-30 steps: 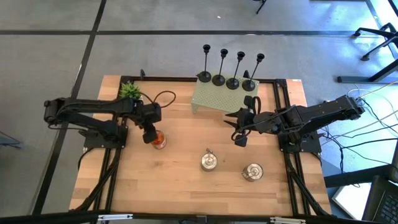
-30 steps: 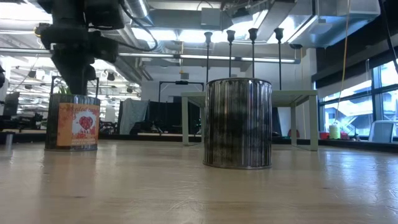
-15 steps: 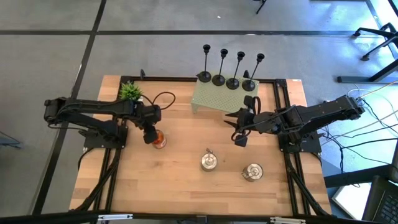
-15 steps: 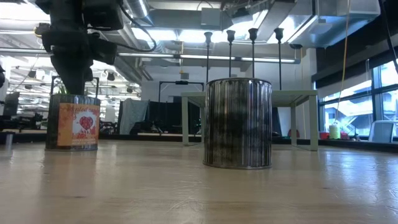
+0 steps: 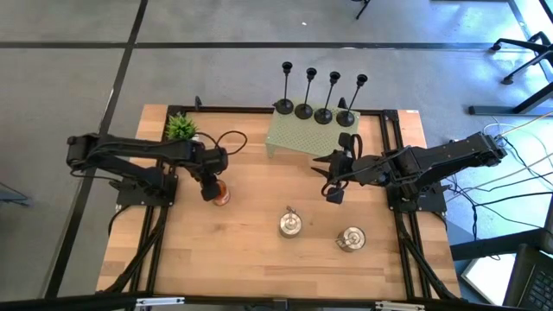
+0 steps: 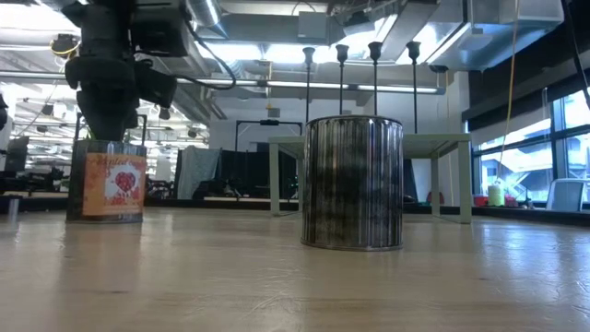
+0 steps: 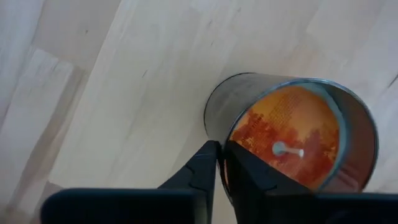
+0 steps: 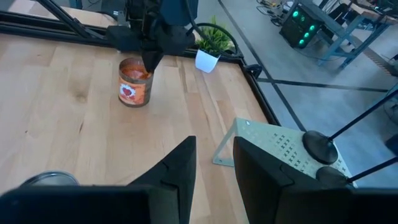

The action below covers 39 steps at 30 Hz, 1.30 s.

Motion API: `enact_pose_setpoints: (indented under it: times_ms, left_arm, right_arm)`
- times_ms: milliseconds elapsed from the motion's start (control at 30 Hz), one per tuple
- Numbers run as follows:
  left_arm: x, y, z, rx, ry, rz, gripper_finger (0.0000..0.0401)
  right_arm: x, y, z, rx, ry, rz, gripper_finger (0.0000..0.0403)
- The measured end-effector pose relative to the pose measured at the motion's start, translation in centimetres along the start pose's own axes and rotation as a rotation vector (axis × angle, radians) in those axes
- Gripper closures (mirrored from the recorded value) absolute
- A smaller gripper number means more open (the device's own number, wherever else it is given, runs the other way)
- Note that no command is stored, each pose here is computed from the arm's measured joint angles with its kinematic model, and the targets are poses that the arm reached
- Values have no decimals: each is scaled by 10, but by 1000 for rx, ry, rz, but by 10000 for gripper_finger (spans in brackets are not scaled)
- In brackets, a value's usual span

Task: Pick & Place candle stick holders
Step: Put the top orange scented candle on the shelf

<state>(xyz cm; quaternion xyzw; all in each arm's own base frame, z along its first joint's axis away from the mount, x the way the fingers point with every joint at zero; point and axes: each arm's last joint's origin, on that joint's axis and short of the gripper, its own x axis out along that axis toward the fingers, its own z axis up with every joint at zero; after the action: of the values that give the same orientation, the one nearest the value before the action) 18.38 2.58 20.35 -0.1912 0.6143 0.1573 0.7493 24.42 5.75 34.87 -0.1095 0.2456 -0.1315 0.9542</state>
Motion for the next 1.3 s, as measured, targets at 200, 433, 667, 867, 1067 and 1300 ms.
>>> enact_pose_setpoints:
  times_ms: [200, 433, 667, 867, 1067, 1300]
  left_arm:
    - [1, -1, 3, 5, -9, 7, 395]
    - [-23, -8, 21, 8, -116, -31, 397]
    - [-65, -17, 46, 33, -305, -52, 398]
    - [-113, -24, 78, 23, -504, -28, 398]
    - [-130, -23, 127, -8, -536, -2, 398]
    - [-121, -3, 185, 0, -459, 93, 398]
  right_arm:
    - [0, 0, 0, -21, -1, -3, 293]
    - [0, 0, 1, -23, -9, -3, 293]
    - [0, 0, 1, -42, -10, -2, 293]
    - [0, 0, 3, -30, -30, -2, 293]
    - [0, 0, 5, -19, -46, 0, 293]
    - [0, 0, 5, -20, -44, 0, 293]
